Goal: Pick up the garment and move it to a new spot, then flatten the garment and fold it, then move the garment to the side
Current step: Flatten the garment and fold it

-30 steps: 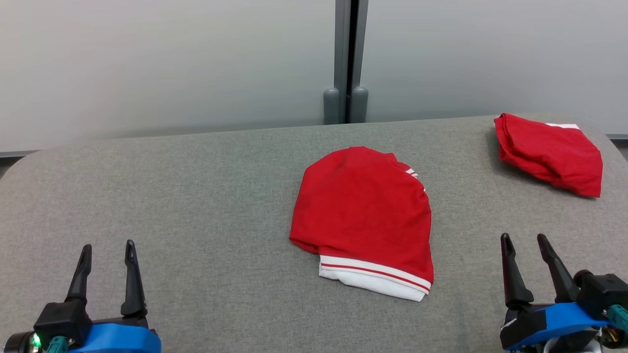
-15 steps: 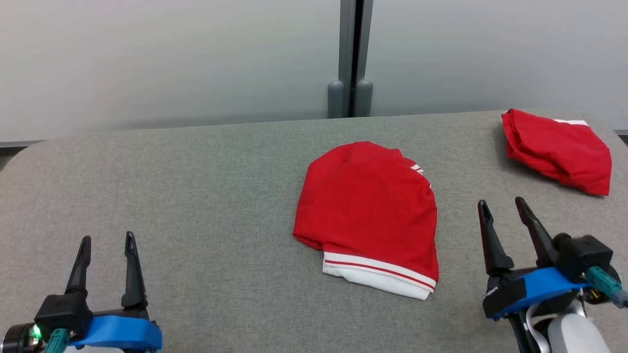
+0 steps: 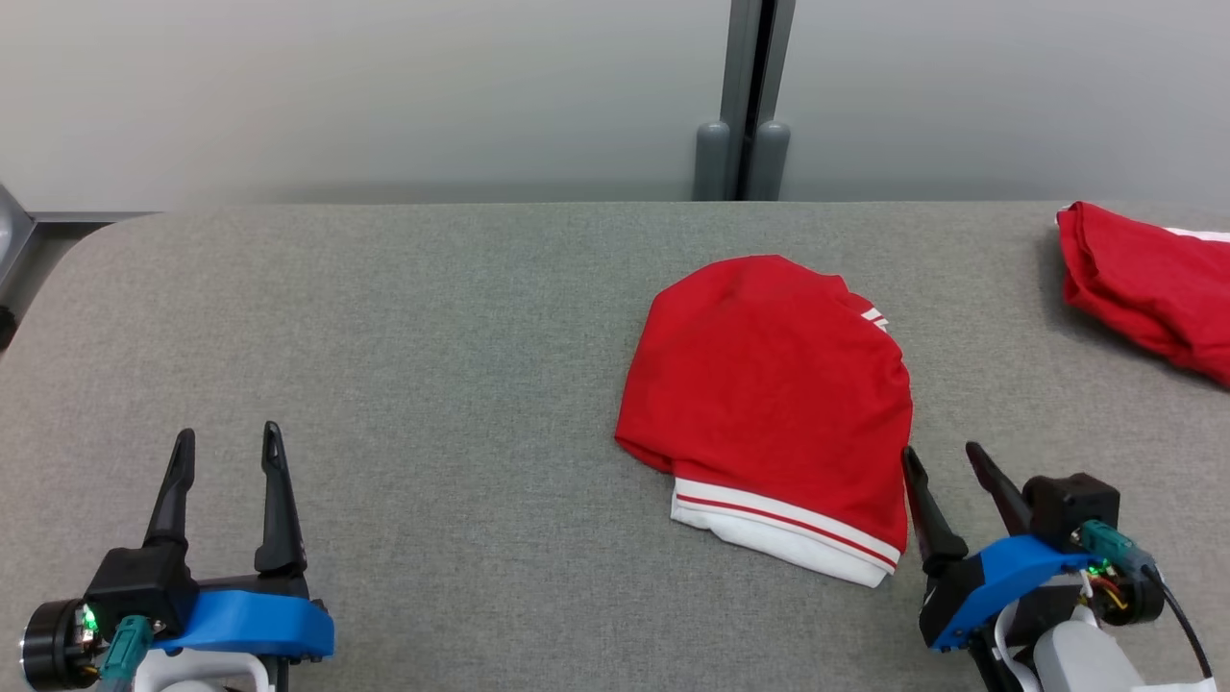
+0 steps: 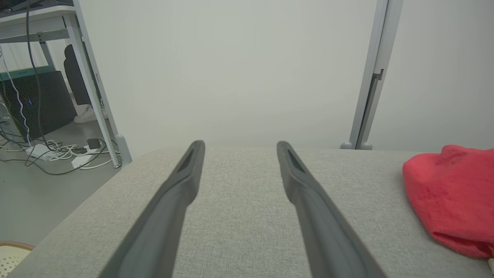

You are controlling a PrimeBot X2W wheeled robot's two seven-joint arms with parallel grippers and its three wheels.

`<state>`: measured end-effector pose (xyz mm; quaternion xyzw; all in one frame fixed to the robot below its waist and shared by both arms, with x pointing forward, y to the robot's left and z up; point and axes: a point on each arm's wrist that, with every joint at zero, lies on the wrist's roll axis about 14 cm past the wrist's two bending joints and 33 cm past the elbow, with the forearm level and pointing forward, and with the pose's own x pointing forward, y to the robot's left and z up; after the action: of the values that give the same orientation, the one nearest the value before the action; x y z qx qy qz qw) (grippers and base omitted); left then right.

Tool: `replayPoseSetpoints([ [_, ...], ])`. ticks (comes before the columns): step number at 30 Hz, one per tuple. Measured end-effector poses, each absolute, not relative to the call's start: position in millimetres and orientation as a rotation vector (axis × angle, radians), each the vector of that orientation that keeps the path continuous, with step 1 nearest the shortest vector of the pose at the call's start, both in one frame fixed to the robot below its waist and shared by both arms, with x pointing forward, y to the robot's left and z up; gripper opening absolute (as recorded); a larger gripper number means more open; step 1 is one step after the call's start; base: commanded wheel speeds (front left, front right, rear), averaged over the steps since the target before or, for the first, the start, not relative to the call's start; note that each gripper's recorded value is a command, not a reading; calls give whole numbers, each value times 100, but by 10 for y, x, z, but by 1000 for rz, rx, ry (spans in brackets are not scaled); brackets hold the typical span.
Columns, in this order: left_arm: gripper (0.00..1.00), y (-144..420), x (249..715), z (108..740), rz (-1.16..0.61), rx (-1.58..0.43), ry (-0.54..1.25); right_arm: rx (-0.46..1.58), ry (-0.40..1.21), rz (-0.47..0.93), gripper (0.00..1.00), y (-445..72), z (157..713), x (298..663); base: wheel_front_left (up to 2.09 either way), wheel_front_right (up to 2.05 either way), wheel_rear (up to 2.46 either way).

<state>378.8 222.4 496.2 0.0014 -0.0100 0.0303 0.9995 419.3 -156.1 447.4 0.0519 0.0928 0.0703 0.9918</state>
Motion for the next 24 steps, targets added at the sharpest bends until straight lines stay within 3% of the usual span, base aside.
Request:
replayPoseSetpoints([
  [17, 100, 2307, 3790, 4880, 92, -1, 0, 122, 448, 204, 100, -1229, 3664, 4047, 0, 0, 0],
  [18, 100, 2308, 3789, 4879, 92, -1, 0, 125, 453, 207, 45, -1214, 3658, 4048, 0, 0, 0],
  [20, 100, 2306, 3788, 4875, 92, 0, 1, 132, 456, 211, 0, -1191, 3654, 4045, 0, 0, 0],
  [24, 100, 2267, 3810, 4877, 80, -1, 0, 156, 451, 193, 0, -1221, 3669, 4022, 0, 0, 0],
])
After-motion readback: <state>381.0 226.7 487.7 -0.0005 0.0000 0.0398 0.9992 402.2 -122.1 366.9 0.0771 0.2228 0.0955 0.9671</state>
